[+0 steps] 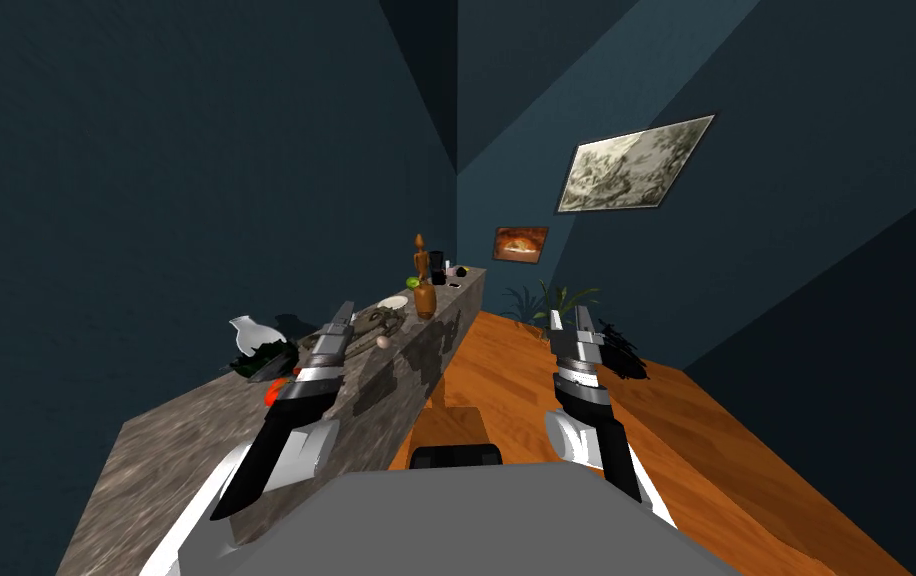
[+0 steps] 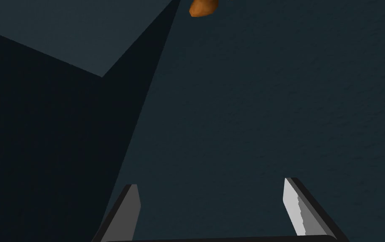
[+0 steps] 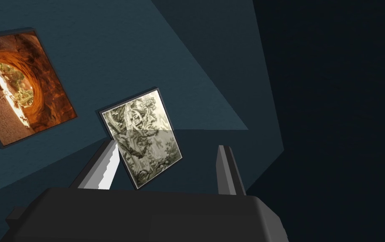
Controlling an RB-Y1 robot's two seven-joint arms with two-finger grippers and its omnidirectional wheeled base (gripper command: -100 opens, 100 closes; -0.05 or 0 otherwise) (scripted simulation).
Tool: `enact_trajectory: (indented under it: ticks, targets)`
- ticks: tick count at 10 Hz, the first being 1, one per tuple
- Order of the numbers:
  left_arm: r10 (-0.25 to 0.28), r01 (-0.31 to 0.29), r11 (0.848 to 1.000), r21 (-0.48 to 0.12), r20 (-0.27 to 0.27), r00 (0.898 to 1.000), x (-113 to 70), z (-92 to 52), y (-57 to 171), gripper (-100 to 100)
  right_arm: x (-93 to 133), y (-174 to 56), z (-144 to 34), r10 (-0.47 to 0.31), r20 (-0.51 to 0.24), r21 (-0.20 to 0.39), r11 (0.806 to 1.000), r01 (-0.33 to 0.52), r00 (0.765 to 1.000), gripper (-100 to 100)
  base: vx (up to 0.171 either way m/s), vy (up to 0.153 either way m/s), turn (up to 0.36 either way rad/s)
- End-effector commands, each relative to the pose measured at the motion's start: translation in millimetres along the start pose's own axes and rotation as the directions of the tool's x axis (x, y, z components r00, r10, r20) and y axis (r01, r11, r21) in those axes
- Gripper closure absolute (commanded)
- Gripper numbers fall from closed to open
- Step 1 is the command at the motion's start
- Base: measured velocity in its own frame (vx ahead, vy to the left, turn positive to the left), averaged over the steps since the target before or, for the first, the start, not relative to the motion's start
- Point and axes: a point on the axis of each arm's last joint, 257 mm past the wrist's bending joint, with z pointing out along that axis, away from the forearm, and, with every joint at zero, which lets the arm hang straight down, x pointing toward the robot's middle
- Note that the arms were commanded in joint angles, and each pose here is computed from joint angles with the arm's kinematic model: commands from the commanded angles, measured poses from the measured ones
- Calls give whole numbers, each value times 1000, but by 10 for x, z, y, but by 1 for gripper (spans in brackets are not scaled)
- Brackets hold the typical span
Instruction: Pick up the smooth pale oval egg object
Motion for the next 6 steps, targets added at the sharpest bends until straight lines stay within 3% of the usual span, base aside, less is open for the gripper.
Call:
enact_trajectory:
  ticks: [1, 3, 6]
  targets:
    - [16, -16, 1000, -20, -6, 1000, -20, 7, 47, -100, 0, 0, 0, 0, 0, 0, 1000, 0, 1000, 0, -25, -27, -7]
    - [68, -69, 996, -65, -16, 998, -97, 35, 152, -100, 0, 0, 0, 0, 0, 0, 1000, 0, 1000, 0, -30, -37, -16]
    - [90, -93, 987, -128, -34, 995, -117, 34, 313, -100, 0, 0, 0, 0, 0, 0, 1000, 0, 1000, 0, -9, -31, -6]
